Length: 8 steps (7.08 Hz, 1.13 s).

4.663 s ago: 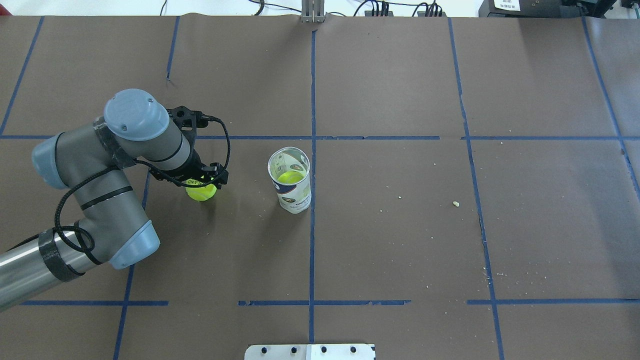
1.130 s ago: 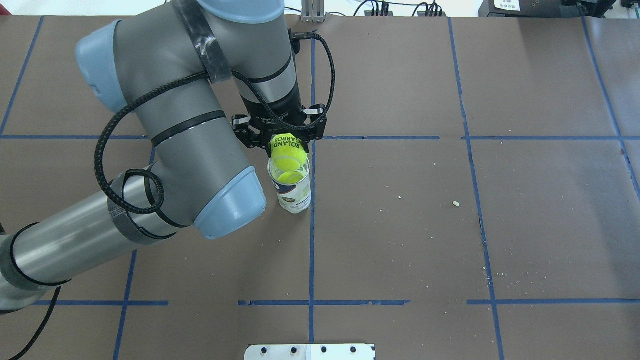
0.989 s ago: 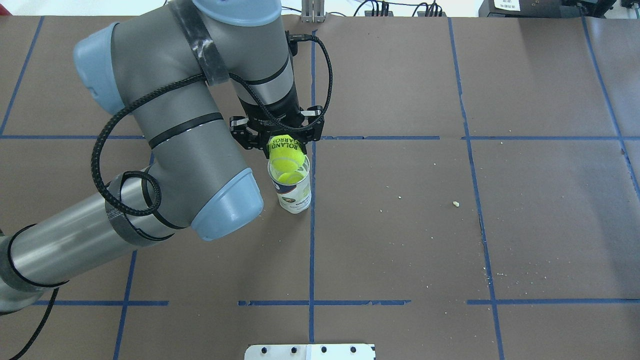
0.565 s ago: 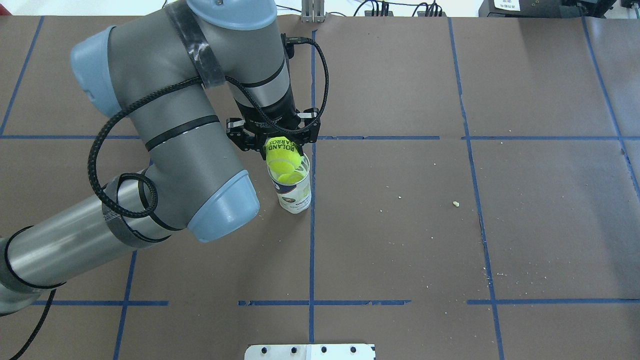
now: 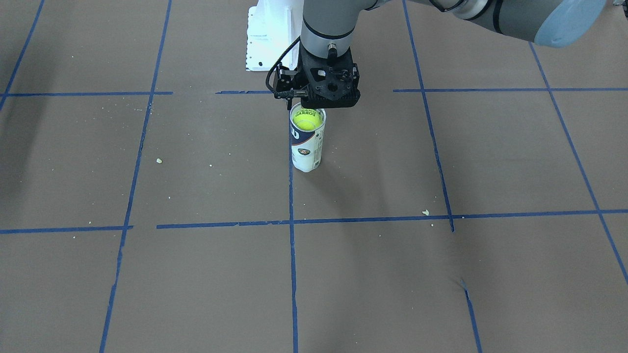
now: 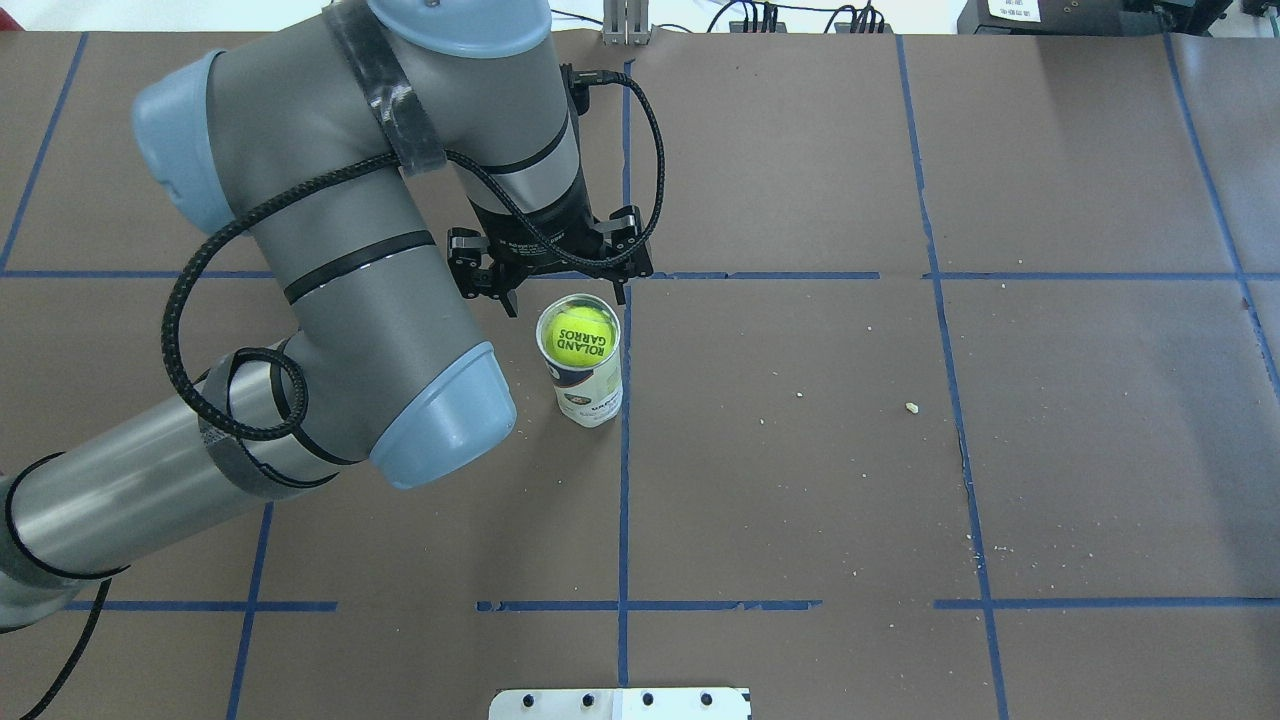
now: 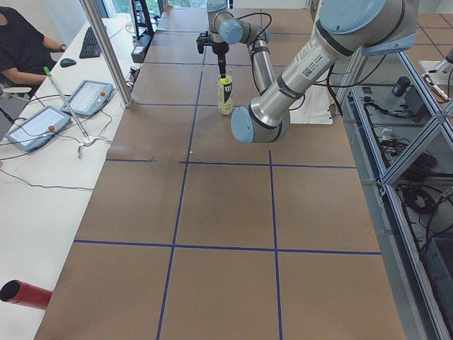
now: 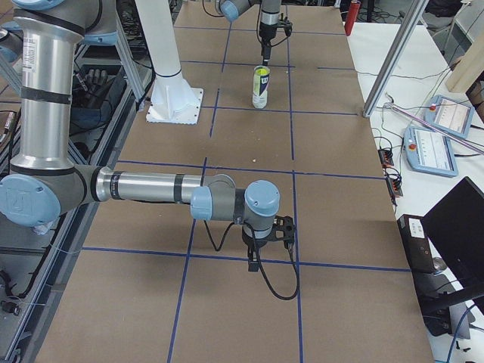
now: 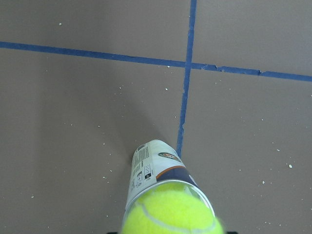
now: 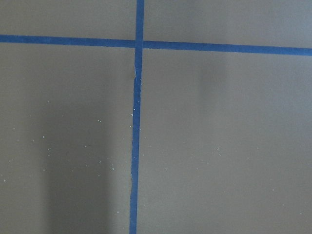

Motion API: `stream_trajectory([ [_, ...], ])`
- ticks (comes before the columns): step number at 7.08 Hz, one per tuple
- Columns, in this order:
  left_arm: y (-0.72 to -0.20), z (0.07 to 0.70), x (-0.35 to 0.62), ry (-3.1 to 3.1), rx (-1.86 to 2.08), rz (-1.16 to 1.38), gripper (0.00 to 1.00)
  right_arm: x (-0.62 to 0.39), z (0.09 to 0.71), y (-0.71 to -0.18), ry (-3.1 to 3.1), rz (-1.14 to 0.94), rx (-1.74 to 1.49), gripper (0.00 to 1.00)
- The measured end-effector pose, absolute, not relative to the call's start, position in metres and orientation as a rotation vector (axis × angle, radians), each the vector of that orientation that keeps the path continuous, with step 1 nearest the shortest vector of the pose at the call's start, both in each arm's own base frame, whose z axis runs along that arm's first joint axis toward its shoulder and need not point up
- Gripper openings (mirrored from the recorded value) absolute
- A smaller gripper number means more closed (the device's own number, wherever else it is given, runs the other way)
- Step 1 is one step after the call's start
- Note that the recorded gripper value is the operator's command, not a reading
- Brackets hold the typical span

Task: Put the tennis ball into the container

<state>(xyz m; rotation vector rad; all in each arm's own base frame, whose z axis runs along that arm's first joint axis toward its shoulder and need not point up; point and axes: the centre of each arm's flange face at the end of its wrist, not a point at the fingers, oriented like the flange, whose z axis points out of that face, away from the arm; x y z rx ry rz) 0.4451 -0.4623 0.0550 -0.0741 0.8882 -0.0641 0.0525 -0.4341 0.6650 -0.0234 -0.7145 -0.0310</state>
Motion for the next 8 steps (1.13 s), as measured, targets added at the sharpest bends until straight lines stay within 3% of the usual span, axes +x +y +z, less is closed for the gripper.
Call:
stream_trajectory([
  [5,-0.444,0.066,0.386,0.939,0.048,-0.05,1.0,0.053,0.665,-0.434,-0.714,-0.031,-0.023,1.0],
  [8,-0.513,0.142,0.29,0.821,0.254,0.065,1.0,0.053,0.665,-0.434,-0.714,-0.031,-0.023,1.0],
])
